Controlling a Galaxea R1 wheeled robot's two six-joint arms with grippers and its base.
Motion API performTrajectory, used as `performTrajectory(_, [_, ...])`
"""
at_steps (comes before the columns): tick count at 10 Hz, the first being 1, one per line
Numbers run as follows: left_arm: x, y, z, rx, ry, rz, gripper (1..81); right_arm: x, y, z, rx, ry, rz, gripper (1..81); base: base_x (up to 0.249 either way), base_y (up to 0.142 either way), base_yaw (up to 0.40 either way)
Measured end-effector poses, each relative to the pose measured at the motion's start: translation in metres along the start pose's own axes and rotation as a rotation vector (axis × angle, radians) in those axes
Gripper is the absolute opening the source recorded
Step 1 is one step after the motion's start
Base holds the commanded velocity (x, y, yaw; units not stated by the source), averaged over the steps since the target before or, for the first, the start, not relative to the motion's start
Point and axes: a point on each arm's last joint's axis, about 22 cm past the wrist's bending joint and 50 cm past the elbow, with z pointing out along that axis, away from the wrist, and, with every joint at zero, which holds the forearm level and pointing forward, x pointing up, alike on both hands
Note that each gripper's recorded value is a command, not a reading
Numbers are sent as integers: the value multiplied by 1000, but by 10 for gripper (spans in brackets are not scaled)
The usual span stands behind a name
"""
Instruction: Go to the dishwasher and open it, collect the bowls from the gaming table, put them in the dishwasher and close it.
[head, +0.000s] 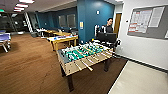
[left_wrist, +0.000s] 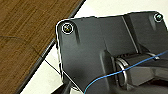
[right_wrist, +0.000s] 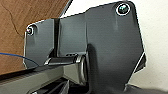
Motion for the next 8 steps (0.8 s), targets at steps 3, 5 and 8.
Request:
performTrajectory(3, [2,0,0,0,2,1,811,0,1,0,-1,-1,0,811,0,0,342])
performTrajectory(5, [1,0,0,0,0,0,811,0,1,0,-2,0,0,811,0,0,342])
performTrajectory(8, [0,0,0,0,-2,0,811,3,3,0,-6,2,-1,811,0,0,342])
